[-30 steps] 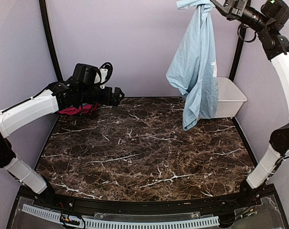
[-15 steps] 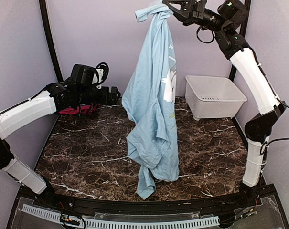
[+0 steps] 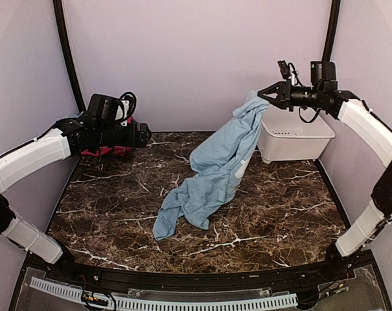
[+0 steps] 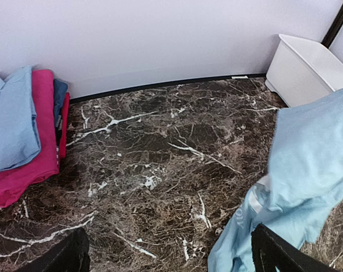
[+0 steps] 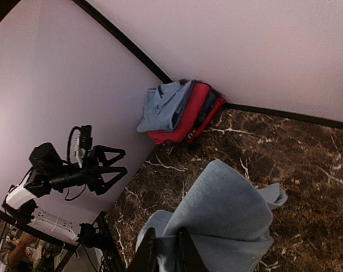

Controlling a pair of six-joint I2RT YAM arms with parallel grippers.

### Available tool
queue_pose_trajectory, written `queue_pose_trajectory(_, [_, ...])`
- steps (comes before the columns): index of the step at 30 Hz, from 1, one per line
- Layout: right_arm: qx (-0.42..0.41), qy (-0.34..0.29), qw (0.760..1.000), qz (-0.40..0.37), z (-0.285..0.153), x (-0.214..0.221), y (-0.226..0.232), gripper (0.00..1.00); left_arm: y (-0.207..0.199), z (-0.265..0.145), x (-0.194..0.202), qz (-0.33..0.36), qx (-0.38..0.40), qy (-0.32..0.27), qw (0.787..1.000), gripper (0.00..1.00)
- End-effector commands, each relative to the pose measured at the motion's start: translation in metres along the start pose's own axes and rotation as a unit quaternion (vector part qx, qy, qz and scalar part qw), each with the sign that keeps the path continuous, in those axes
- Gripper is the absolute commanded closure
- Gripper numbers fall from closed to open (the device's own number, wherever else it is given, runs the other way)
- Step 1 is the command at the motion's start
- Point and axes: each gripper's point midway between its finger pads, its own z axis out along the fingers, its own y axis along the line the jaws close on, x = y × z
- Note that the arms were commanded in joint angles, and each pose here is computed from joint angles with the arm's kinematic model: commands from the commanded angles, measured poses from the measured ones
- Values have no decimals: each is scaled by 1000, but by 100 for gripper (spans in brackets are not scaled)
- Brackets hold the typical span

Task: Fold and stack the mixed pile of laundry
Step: Place the crumpled T-shirt at the center of the board, then rotate the crumpled T-shirt at the center of the board.

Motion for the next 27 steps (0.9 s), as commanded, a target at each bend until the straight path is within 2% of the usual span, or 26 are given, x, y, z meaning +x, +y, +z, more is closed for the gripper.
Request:
queue_pose_trajectory(1, [155, 155, 976, 4, 54, 99, -114, 65, -18, 19, 19, 28, 52, 30, 998, 1])
queue_pose_trajectory(4, [195, 184, 963, -17, 68, 109, -118, 45, -37, 35, 42, 24, 99, 76, 992, 1])
queue_pose_trajectory(5, [197, 175, 964, -29, 69, 105, -112, 38, -41, 37, 48, 24, 108, 86, 990, 1])
queue_pose_trajectory(7, [194, 157, 967, -45, 67, 98, -97, 30, -55, 43, 63, 27, 137, 107, 984, 1])
queue_pose_trajectory(10, [173, 150, 972, -58, 65, 101, -78, 29, -70, 55, 92, 31, 149, 149, 977, 2])
queue_pose_trajectory(15, [118, 203, 971, -50, 90, 157, -59, 30, -84, 66, 138, 7, 183, 208, 961, 16])
queue_pose_trajectory(20, [133, 271, 953, -36, 121, 225, -73, 31, -87, 74, 177, -3, 179, 253, 951, 17])
queue_pose_trajectory(27, [189, 311, 931, -14, 138, 275, -109, 31, -90, 95, 216, 11, 162, 292, 943, 23])
